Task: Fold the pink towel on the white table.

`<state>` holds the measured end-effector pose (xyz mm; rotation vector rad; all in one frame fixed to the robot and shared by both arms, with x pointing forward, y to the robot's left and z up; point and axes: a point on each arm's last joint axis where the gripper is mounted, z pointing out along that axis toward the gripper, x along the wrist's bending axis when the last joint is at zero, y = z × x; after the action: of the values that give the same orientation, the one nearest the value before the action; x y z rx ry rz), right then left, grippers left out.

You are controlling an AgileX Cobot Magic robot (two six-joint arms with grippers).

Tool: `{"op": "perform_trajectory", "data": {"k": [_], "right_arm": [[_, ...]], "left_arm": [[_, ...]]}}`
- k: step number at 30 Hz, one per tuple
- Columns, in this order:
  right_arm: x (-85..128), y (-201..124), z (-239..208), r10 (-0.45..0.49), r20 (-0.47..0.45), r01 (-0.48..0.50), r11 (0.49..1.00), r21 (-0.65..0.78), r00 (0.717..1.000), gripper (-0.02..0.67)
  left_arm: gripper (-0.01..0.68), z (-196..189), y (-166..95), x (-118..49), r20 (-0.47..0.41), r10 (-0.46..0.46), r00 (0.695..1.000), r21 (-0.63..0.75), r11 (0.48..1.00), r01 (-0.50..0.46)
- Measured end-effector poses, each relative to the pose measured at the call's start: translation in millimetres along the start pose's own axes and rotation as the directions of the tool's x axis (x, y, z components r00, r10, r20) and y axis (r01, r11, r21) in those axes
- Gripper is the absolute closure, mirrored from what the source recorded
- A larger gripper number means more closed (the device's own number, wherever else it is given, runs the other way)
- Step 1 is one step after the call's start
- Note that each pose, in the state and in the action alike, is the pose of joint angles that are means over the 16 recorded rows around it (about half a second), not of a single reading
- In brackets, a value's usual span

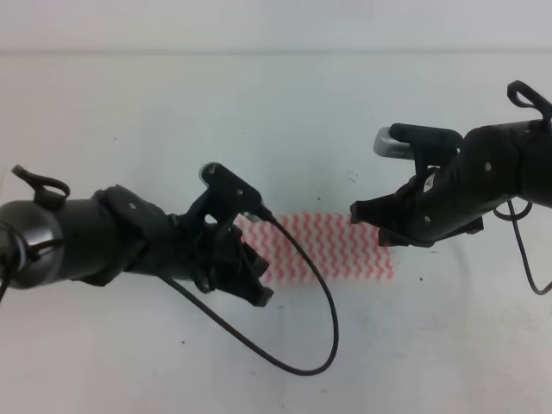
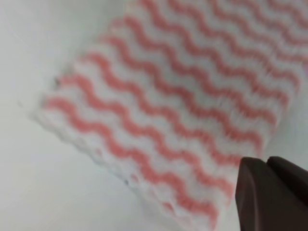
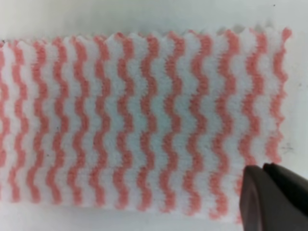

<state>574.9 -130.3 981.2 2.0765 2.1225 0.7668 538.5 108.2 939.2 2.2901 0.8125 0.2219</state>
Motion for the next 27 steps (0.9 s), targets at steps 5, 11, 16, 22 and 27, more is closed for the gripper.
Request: {"op": "perform_trajectory", "data": {"k": [5,11,16,22,27], "right_arm": [[0.3,1.1,0.2,0.000,-0.003,0.000,1.000,-0.013,1.000,0.667],[0.4,2.2,0.8,0.000,-0.006,0.000,1.000,-0.024,1.000,0.667],[0.5,2.5,0.8,0.000,-0.007,0.000,1.000,-0.027,1.000,0.667],[0.4,2.3,0.8,0.000,-0.007,0.000,1.000,-0.026,1.000,0.667],[0.4,2.3,0.8,0.000,-0.007,0.000,1.000,-0.025,1.000,0.667]], "left_arm": [[0.678,1.2,9.1,0.3,0.016,0.004,1.000,-0.037,0.999,-0.004],[0.678,12.5,15.9,1.7,0.058,0.011,0.998,-0.061,0.998,-0.008],[0.678,25.0,15.3,2.4,0.098,0.017,0.995,-0.053,0.998,-0.012],[0.678,33.2,13.1,2.9,0.120,0.024,0.992,-0.041,0.999,-0.019],[0.678,29.2,18.0,3.5,0.109,0.043,0.993,-0.059,0.998,-0.037]]}}
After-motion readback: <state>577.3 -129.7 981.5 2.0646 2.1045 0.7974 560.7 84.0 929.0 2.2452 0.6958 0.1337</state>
